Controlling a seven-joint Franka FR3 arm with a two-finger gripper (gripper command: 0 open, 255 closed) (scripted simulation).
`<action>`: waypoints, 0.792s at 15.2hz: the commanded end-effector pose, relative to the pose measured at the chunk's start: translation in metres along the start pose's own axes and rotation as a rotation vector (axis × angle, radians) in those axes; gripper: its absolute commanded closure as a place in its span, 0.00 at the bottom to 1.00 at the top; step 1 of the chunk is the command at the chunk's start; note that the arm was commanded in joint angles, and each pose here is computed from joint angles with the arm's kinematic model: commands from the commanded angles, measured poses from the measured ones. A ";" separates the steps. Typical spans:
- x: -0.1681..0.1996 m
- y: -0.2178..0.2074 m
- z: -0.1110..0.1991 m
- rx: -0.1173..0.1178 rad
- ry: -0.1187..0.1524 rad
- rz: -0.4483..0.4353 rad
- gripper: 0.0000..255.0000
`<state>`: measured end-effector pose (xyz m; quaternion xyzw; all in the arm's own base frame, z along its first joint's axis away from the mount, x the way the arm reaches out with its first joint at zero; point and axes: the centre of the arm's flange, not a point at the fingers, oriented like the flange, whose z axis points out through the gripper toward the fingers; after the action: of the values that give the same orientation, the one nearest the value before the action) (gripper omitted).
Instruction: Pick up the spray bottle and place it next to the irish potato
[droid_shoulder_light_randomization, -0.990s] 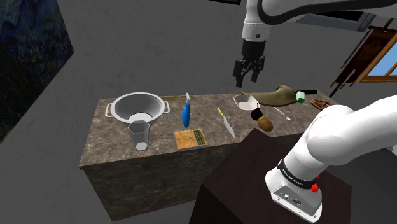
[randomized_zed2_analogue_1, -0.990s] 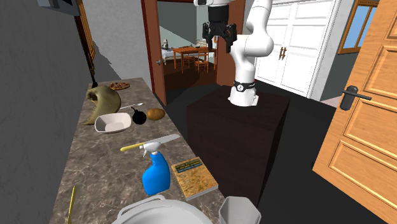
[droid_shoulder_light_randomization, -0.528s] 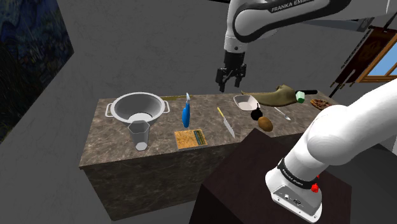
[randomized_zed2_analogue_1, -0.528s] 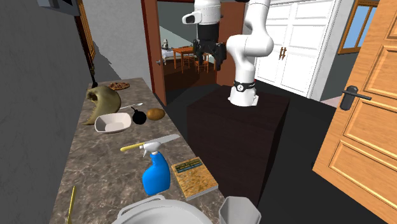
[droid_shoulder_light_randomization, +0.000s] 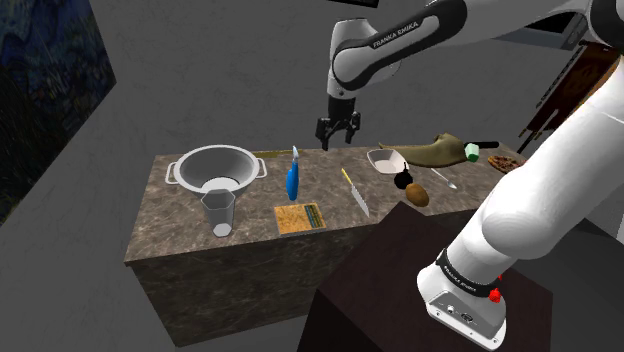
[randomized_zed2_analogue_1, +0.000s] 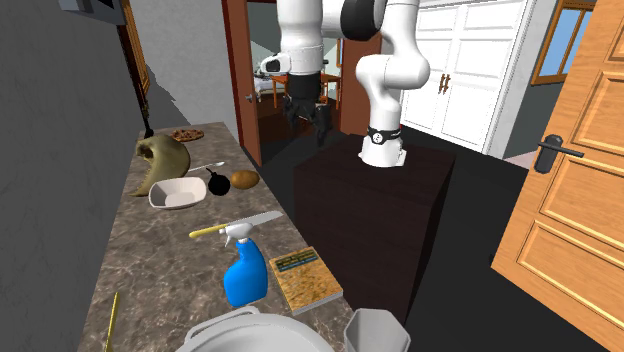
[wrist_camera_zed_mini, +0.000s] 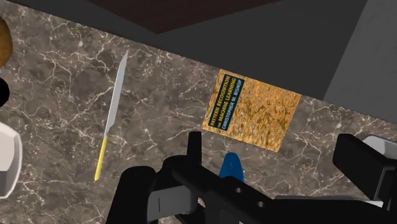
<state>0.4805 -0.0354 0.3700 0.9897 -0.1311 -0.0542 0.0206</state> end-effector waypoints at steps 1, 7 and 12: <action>0.024 -0.006 0.013 0.000 0.009 0.010 0.00; 0.088 -0.014 0.053 -0.001 0.033 0.042 0.00; 0.143 -0.019 0.085 -0.002 0.052 0.068 0.00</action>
<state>0.6017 -0.0549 0.2776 0.9861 -0.1613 -0.0295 0.0264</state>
